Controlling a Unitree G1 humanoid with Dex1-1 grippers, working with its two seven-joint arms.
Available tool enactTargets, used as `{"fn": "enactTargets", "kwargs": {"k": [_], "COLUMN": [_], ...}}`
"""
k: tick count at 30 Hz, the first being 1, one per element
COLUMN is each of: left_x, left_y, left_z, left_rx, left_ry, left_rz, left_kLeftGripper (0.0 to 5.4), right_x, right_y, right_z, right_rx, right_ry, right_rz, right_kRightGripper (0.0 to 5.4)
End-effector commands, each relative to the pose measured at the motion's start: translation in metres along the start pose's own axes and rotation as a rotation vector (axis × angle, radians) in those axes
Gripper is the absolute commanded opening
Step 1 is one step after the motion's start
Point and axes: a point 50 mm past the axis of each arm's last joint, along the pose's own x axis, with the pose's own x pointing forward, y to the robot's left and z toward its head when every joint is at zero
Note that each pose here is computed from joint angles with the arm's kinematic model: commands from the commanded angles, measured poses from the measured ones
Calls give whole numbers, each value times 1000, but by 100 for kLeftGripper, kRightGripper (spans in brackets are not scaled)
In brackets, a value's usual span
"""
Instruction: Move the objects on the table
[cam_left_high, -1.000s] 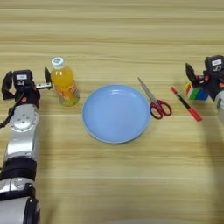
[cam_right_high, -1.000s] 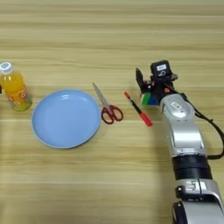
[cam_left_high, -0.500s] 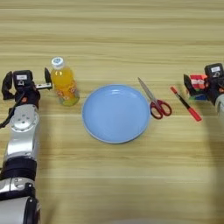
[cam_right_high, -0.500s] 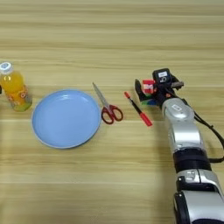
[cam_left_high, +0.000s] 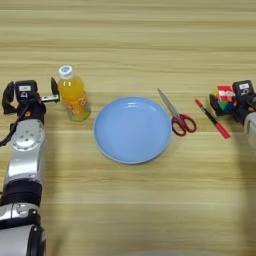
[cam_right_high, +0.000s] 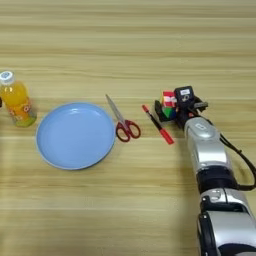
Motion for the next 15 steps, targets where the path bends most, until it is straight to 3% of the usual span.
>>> {"fn": "enactTargets", "kwargs": {"k": [1, 5, 15], "left_x": [2, 2, 1], "left_y": [1, 1, 1], "left_z": [3, 3, 3], "left_rx": [17, 17, 16], "left_ry": [-10, -10, -10], "left_rz": [-3, -3, -3], "left_kLeftGripper": [540, 540, 540], "right_x": [4, 5, 5], "right_y": [1, 4, 8], "right_z": [3, 1, 0], "right_rx": [30, 68, 90], "right_ry": [5, 17, 18], "right_rz": [20, 48, 72], "right_kRightGripper": [516, 467, 357]}}
